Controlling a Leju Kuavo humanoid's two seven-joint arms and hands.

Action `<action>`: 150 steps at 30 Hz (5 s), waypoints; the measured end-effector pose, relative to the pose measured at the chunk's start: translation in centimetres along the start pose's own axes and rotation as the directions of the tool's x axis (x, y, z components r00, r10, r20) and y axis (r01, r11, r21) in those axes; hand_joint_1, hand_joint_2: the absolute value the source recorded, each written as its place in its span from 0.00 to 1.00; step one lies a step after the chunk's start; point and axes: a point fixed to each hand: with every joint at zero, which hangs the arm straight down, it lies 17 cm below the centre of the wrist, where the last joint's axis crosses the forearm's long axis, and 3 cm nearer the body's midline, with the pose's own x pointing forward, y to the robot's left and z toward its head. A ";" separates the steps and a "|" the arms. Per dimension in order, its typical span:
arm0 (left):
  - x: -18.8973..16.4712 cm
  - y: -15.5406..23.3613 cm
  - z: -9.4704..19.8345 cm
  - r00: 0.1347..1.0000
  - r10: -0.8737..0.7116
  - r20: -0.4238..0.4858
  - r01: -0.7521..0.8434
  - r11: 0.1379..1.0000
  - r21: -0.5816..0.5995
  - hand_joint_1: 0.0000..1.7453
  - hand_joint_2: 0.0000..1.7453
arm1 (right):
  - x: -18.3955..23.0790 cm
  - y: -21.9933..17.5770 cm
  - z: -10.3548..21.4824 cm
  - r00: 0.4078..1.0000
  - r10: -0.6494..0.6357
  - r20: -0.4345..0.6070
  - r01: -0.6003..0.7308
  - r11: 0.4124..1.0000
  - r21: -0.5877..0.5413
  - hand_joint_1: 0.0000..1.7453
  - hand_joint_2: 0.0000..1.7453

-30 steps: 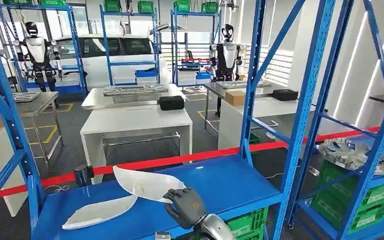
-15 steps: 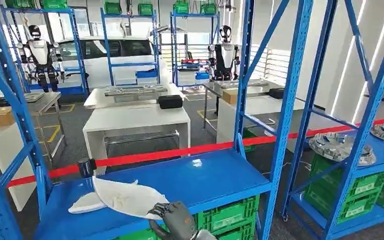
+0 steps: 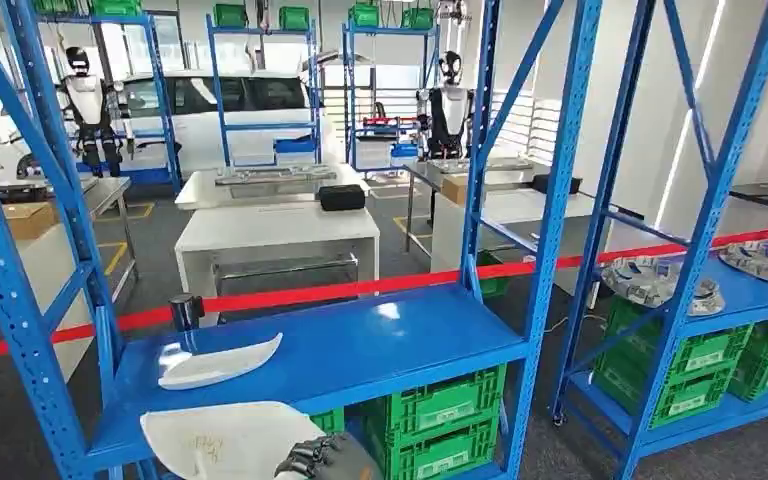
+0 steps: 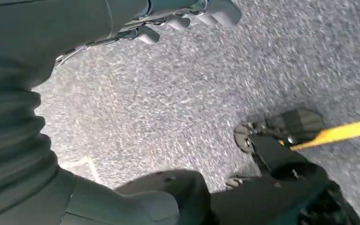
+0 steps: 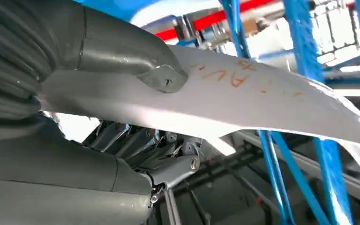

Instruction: Take the parts from the cabinet and place them on the table.

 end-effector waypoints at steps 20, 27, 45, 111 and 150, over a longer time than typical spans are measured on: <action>0.0 0.4 0.0 1.000 0.010 0.013 -0.010 1.000 0.017 0.00 1.00 | 0.5 0.6 0.6 1.000 0.004 0.016 -0.004 1.000 0.013 1.00 1.00; -0.2 0.3 0.1 0.999 0.005 0.040 -0.006 1.000 0.021 0.00 1.00 | 1.5 1.6 0.3 0.999 0.011 0.034 -0.011 1.000 0.022 1.00 1.00; -0.4 0.9 0.1 0.999 -0.009 0.046 0.007 0.999 0.034 0.00 1.00 | 2.2 2.2 -0.2 1.000 0.000 0.019 0.000 1.000 -0.003 1.00 1.00; -0.8 0.2 0.1 0.999 -0.023 0.023 0.023 1.000 0.015 0.00 1.00 | -0.2 0.8 0.1 0.998 0.000 -0.064 -0.004 0.998 -0.063 1.00 1.00; 0.2 -0.1 0.0 0.997 -0.070 0.018 0.070 0.998 0.005 0.00 1.00 | -3.4 -0.8 2.6 0.987 0.014 -0.162 -0.034 0.992 -0.120 1.00 1.00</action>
